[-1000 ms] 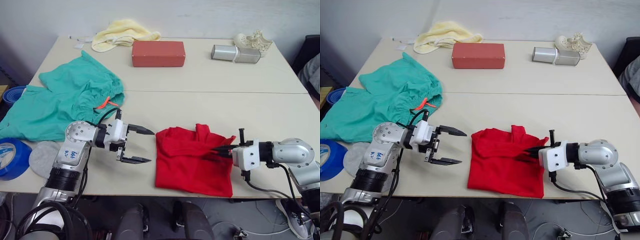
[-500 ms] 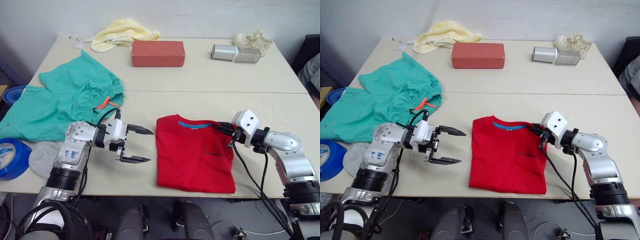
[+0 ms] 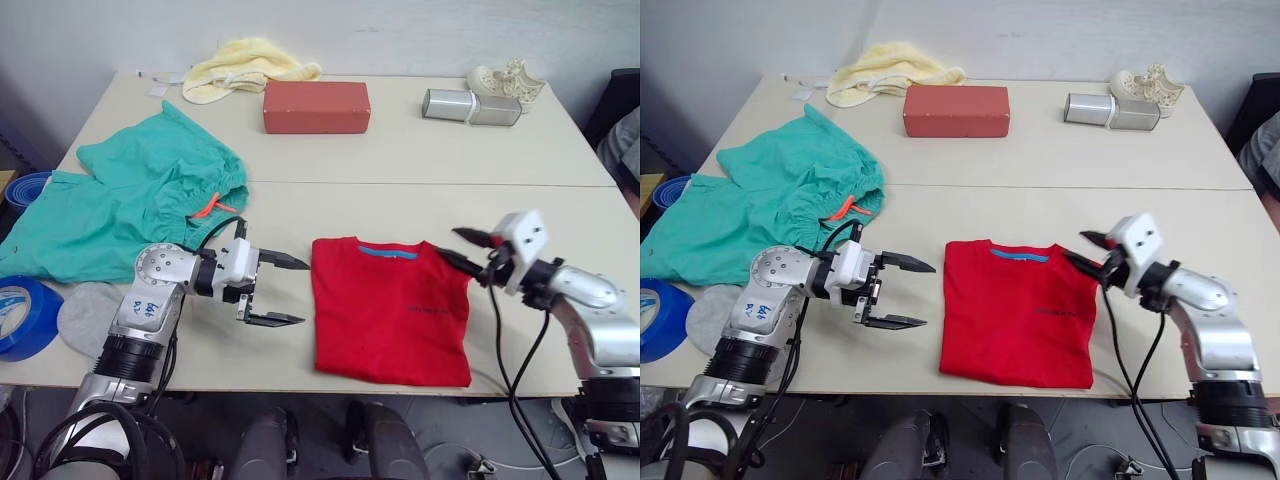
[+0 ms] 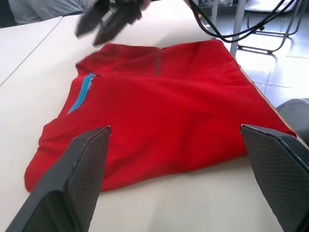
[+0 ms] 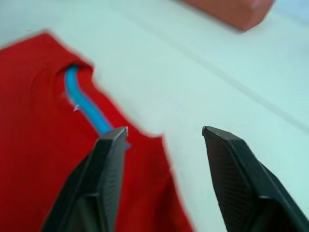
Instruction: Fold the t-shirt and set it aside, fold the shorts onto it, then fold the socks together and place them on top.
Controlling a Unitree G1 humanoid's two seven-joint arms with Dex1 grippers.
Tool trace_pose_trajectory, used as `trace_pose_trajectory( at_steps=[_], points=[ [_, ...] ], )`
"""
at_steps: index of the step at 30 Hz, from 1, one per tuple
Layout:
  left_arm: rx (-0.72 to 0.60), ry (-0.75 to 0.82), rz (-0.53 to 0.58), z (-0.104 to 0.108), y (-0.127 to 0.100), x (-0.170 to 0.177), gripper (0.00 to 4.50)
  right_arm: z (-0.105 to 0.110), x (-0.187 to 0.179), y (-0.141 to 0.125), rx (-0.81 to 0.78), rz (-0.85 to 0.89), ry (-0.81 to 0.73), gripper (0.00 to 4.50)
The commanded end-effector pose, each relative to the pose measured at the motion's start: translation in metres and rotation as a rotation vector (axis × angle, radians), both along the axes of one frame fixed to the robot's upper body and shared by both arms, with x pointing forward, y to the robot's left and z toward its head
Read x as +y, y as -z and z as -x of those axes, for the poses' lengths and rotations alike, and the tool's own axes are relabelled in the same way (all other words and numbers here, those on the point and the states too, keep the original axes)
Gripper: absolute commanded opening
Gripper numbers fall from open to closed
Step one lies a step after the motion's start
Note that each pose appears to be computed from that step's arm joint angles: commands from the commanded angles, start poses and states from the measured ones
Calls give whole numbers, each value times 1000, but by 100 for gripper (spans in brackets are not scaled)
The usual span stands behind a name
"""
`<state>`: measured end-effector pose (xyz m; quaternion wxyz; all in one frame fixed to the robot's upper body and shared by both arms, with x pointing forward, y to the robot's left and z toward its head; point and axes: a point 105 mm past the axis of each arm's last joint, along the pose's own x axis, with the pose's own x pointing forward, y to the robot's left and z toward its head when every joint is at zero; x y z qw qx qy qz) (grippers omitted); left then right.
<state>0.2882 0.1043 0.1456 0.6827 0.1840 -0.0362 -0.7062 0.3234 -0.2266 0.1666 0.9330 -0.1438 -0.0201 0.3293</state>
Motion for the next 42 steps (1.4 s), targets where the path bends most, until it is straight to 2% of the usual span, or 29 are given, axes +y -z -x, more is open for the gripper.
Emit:
trace_pose_trajectory(
  at_steps=[1, 2, 4, 6, 10, 14, 18, 22, 25, 30, 33, 35, 39, 42],
  points=[
    [37, -25, 116, 0, -18, -13, 450, 23, 9, -28, -54, -130, -107, 236],
    [54, -37, 135, -2, -20, -17, 450, 29, 16, -24, -31, -131, -143, 236],
    [84, -52, 146, -6, -18, -28, 450, 34, 31, -6, 25, -95, -172, 197],
    [93, -72, 129, -12, -12, -42, 409, 36, 48, 11, 54, -54, -187, 150],
    [135, -110, 89, -22, 7, -72, 293, 26, 74, 39, 52, 20, -136, 7],
    [127, -122, -31, -22, 36, -93, 161, 16, 78, 64, 90, 65, -48, 0],
    [188, -251, -116, -30, 65, -93, 30, 12, 69, 78, 86, 143, 7, 0],
    [198, -347, -220, -36, 85, -77, 30, 14, 60, 81, 98, 160, 43, 0],
    [229, -461, -271, -46, 96, -54, 30, 17, 38, 82, 117, 139, 120, 0],
    [242, -452, -248, -42, 94, -44, 30, 17, 22, 79, 130, 21, 208, 0],
    [240, -425, -220, -39, 89, -42, 30, 18, 19, 75, 116, -46, 203, 0],
    [213, -401, -161, -40, 78, -45, 30, 19, 24, 64, 75, -75, 167, 0],
    [132, -309, 121, -45, 26, -66, 30, 20, 52, 38, -17, -108, 38, 0],
    [116, -268, 185, -46, 12, -80, 30, 16, 67, 35, -26, -90, -2, 0]
  ],
)
